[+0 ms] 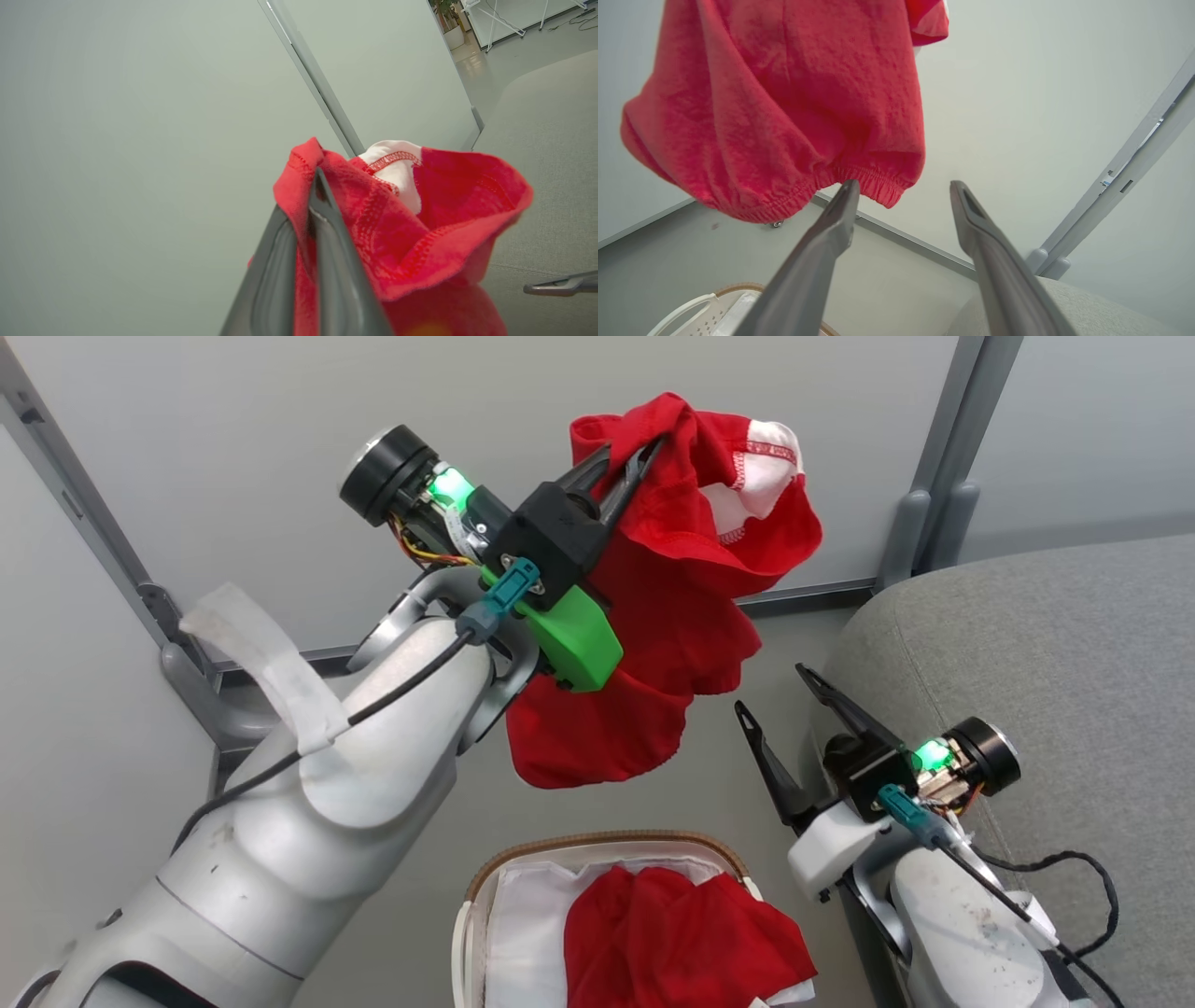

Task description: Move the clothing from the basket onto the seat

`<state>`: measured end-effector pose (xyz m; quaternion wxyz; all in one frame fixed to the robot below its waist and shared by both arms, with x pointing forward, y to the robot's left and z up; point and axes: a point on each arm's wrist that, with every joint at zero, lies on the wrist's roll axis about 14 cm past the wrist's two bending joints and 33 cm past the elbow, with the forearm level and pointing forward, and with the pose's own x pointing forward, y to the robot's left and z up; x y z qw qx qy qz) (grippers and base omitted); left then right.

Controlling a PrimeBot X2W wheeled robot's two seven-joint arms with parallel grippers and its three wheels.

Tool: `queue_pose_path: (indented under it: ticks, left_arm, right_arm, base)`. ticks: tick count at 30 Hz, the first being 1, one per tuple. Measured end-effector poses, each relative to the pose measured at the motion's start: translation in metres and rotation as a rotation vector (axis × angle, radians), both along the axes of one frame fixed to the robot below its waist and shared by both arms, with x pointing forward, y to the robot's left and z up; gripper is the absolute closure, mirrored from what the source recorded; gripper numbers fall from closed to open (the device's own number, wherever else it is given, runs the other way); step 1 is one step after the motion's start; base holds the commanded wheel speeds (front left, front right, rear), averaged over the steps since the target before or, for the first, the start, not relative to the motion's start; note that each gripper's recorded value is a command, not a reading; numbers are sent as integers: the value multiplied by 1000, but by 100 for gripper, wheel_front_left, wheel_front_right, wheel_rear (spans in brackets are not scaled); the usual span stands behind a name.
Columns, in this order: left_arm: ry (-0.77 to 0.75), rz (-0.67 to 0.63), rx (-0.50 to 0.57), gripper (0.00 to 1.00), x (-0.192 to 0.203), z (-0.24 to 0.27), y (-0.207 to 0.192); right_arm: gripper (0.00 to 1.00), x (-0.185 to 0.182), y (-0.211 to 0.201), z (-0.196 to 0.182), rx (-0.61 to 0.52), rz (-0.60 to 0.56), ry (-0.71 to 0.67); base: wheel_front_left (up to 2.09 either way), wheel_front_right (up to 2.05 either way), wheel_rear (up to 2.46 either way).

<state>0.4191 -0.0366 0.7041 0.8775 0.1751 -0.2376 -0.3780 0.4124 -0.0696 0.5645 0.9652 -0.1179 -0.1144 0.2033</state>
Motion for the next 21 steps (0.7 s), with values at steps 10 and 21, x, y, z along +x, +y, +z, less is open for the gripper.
queue_pose_path:
  ticks: [10,21]
  left_arm:
    - [2,-43,12,100,-12,-3,-10]
    - [14,-56,9,100,-18,-6,-11]
  right_arm:
    - [0,16,24,16,-88,67,-43]
    - [0,18,35,52,-103,93,-151]
  base:
    - [0,0,0]
    - [0,0,0]
